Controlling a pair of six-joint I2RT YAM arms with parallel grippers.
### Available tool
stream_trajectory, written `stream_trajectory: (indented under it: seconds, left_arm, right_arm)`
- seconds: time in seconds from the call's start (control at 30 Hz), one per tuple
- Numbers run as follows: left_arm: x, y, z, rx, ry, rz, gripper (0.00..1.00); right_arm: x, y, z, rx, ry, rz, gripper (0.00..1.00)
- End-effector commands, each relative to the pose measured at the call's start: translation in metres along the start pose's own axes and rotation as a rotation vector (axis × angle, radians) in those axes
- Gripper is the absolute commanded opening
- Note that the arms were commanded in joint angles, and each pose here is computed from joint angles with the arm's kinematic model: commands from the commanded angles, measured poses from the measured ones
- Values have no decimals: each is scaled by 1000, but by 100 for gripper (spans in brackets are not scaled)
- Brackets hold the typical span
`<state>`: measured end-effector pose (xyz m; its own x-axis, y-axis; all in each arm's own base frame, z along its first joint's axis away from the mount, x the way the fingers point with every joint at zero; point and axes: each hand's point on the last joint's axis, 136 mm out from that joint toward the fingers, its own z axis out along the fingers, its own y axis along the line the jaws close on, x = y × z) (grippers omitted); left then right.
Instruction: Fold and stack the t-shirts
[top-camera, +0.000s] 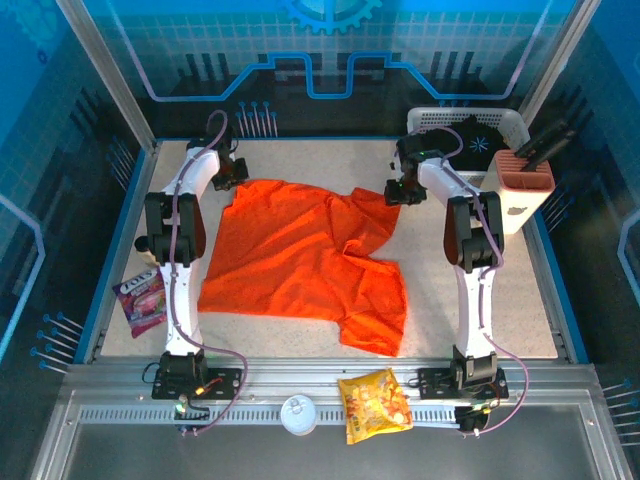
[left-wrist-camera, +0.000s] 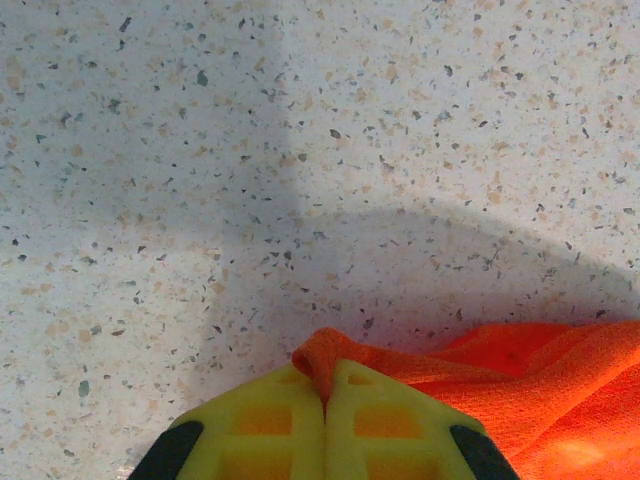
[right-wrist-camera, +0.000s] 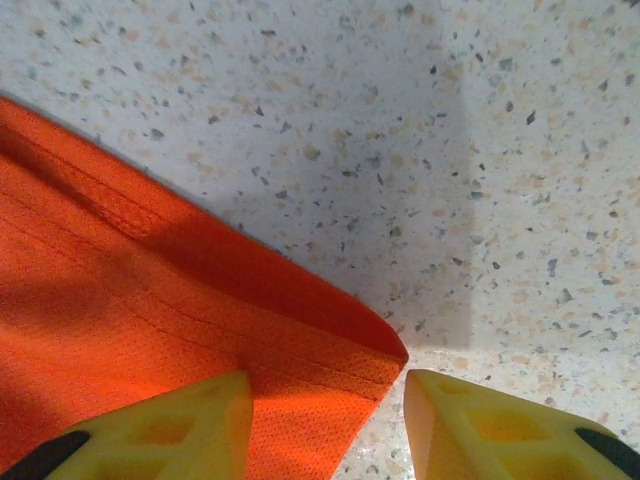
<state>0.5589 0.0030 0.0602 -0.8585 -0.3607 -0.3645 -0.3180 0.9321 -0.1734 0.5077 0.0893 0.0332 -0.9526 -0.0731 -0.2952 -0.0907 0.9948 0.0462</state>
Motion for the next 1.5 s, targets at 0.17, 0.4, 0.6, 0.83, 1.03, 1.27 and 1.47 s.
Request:
stream_trajectory:
  seconds: [0.17,0.4,0.6,0.83,1.03,1.27,1.47]
  left_arm:
    - [-4,0,-16,22,-17,-3,0]
    - [-4,1,-16,21,-15,-4,0]
    - [-16,-9,-42,61,-57,-18,0]
    - [-49,-30,-145,150,-220,-28,0]
    - [-50,-43,-257,244,-358,3,0]
    - [-8,-47,-392,385,-530,53,0]
    - [50,-45,-487,500,-671,128,0]
  right_arm:
    - [4,-7,23,14,78,-21,38]
    - [2,-1,19,-19,78,-5,2]
    - [-24,11,-46,-39,-43,-18,0]
    - [-55,24,-201,-38,-323,-72,0]
    - [-32,28,-334,-28,-557,-136,0]
    - [42,29,-491,-3,-916,-208,0]
    - [128,21,-594,-84,-1183,-195,0]
